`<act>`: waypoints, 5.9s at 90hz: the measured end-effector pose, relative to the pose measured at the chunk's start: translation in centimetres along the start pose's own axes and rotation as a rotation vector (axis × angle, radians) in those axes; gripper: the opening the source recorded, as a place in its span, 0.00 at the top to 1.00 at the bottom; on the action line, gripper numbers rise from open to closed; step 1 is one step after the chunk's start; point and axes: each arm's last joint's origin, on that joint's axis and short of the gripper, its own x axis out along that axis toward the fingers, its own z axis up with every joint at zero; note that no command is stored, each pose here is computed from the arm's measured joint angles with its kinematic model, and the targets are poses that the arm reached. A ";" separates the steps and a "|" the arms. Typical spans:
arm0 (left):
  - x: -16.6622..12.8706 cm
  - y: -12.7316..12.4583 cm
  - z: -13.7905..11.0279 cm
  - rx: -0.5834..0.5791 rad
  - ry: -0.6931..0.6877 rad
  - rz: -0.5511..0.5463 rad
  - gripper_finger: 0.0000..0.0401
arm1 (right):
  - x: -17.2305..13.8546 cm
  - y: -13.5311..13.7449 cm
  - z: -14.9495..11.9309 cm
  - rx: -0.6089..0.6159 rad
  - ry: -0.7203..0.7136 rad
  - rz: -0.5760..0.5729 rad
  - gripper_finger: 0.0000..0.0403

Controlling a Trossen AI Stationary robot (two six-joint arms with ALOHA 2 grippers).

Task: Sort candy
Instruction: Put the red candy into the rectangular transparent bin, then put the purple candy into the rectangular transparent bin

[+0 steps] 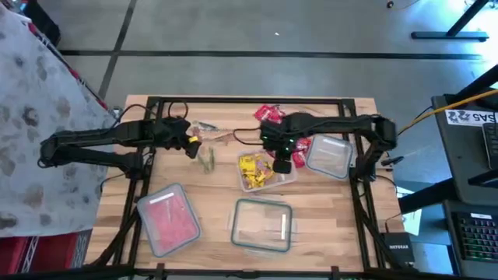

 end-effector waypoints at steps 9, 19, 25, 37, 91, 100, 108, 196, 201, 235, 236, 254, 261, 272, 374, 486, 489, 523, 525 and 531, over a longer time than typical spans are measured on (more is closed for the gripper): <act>0.0 0.0 0.0 0.014 0.001 0.000 0.66 | 1.3 0.2 -1.3 0.070 -0.014 0.039 1.00; 0.0 0.0 0.0 0.014 0.000 0.000 0.66 | 2.7 0.1 -1.9 0.117 -0.007 0.014 1.00; 0.0 0.0 0.0 0.014 0.000 0.000 0.66 | 3.1 0.1 -1.9 0.149 -0.024 -0.018 0.99; 0.0 0.0 0.0 0.013 -0.001 -0.001 0.66 | 3.4 -0.1 -2.1 0.182 -0.028 -0.035 0.89; 0.0 0.0 0.0 -0.031 -0.002 -0.002 0.66 | -4.7 -3.7 0.6 0.493 -0.283 -0.359 0.54; 0.0 0.0 0.0 -0.026 -0.002 -0.002 0.66 | -5.1 -6.5 0.2 0.564 -0.249 -0.347 0.55; 0.0 0.0 0.0 -0.012 -0.001 -0.002 0.66 | -4.6 -8.8 -0.3 0.568 -0.211 -0.331 0.54; 0.0 0.0 0.0 -0.089 0.005 0.003 0.66 | 7.5 -15.6 2.7 0.658 -0.070 -0.339 0.67; 0.0 0.0 0.0 -0.090 0.004 0.003 0.66 | 7.8 -15.7 2.8 0.657 -0.062 -0.340 0.71; 0.0 0.0 0.0 -0.108 0.004 0.003 0.66 | 5.7 -11.9 3.4 0.496 -0.105 -0.363 0.98; 0.0 0.0 0.0 -0.108 0.005 0.003 0.66 | 5.5 -11.7 3.4 0.486 -0.110 -0.363 0.98; 0.0 0.0 0.0 -0.108 0.005 0.003 0.66 | 0.9 -7.6 2.5 0.343 -0.184 -0.314 0.99; 0.0 0.0 0.0 -0.108 0.005 0.003 0.66 | -0.6 -5.8 1.8 0.277 -0.197 -0.229 1.00; 0.0 0.0 0.0 -0.093 0.005 0.003 0.66 | -1.8 -2.8 1.3 0.180 -0.220 -0.047 0.99; 0.0 -0.1 -0.1 -0.065 0.043 -0.044 0.66 | -1.3 -1.4 0.5 0.318 -0.261 -0.291 0.49; 0.0 -0.1 0.0 -0.165 0.017 -0.017 0.66 | 6.7 -12.6 -0.5 0.553 0.091 -0.170 0.98; 0.0 -0.1 0.0 -0.166 0.017 -0.018 0.66 | 6.6 -12.6 -0.5 0.551 0.096 -0.169 0.98; 0.0 -0.1 0.0 -0.165 0.019 -0.019 0.66 | 3.8 -12.7 1.7 0.533 0.007 -0.205 0.98; 0.0 -0.1 0.0 -0.165 0.019 -0.018 0.66 | 3.7 -12.7 1.7 0.529 0.004 -0.217 0.97; 0.0 -0.1 -0.1 -0.165 0.020 -0.020 0.66 | 3.6 -12.8 1.6 0.521 0.016 -0.253 0.94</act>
